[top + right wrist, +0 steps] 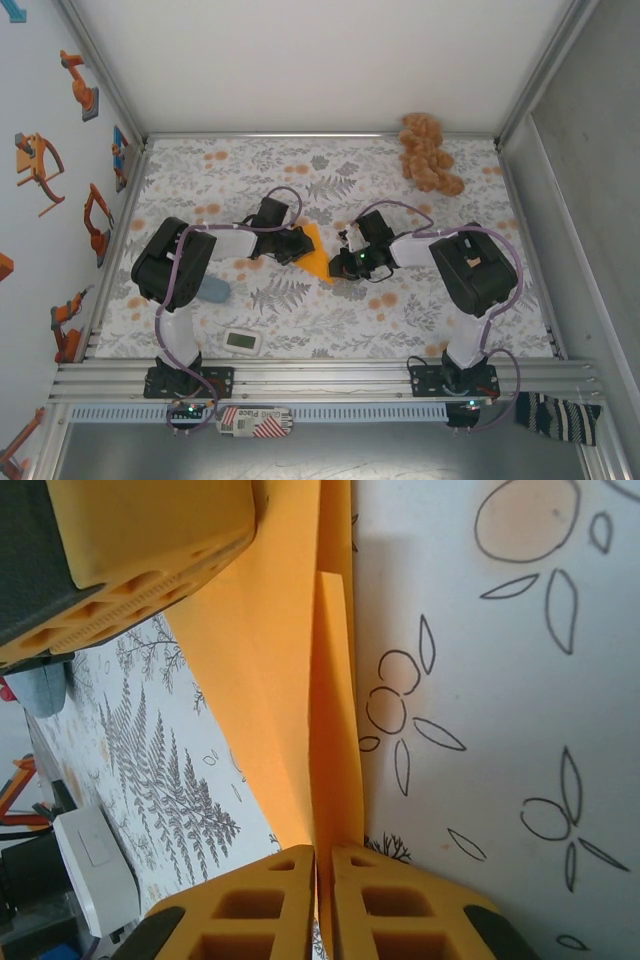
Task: Fold a paper plane with a square sheet of paper (pick it up from the middle)
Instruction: Fourth fold the wing at the center of the table.
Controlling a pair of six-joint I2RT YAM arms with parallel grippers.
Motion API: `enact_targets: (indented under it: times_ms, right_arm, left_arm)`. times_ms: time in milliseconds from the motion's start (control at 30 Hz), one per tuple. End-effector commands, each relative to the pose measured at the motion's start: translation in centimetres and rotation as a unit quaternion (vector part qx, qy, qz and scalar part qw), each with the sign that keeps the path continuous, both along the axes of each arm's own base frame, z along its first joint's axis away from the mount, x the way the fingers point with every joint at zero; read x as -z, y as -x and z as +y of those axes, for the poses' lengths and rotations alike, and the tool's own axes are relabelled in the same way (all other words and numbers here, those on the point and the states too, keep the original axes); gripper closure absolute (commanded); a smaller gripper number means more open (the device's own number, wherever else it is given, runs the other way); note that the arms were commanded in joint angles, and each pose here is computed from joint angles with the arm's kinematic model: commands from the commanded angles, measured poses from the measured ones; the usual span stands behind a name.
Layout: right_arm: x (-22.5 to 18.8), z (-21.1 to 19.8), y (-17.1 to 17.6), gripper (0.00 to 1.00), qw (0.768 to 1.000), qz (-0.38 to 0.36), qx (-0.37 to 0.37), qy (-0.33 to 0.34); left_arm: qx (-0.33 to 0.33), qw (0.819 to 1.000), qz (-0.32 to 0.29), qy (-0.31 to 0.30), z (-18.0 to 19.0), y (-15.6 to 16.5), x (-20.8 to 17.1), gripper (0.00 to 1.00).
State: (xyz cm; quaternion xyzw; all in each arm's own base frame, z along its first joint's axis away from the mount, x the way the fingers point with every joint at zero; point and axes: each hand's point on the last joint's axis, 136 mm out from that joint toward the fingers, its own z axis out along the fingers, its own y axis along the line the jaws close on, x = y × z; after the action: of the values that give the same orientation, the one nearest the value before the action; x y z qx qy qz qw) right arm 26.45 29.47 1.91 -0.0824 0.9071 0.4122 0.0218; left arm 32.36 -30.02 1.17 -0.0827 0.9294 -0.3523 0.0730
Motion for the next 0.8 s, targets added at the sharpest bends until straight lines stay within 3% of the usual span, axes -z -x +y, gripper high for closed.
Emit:
enact_targets:
  times_ms: [0,300,767]
  right_arm:
    - [0.1,-1.7,0.7,0.85,0.999,0.007,0.02,0.03]
    - [-3.6,-2.4,-1.6,0.77,0.997,-0.048,0.055,0.016]
    - [-2.4,0.5,-3.1,0.78,0.999,-0.029,0.019,-0.001]
  left_arm:
    - [-0.015,0.995,0.065,-0.078,3.0,2.3,4.7,0.86]
    - [-0.012,0.995,0.063,-0.075,2.9,2.2,4.5,0.86]
    - [-0.011,0.995,0.071,-0.074,2.9,2.5,4.8,0.85]
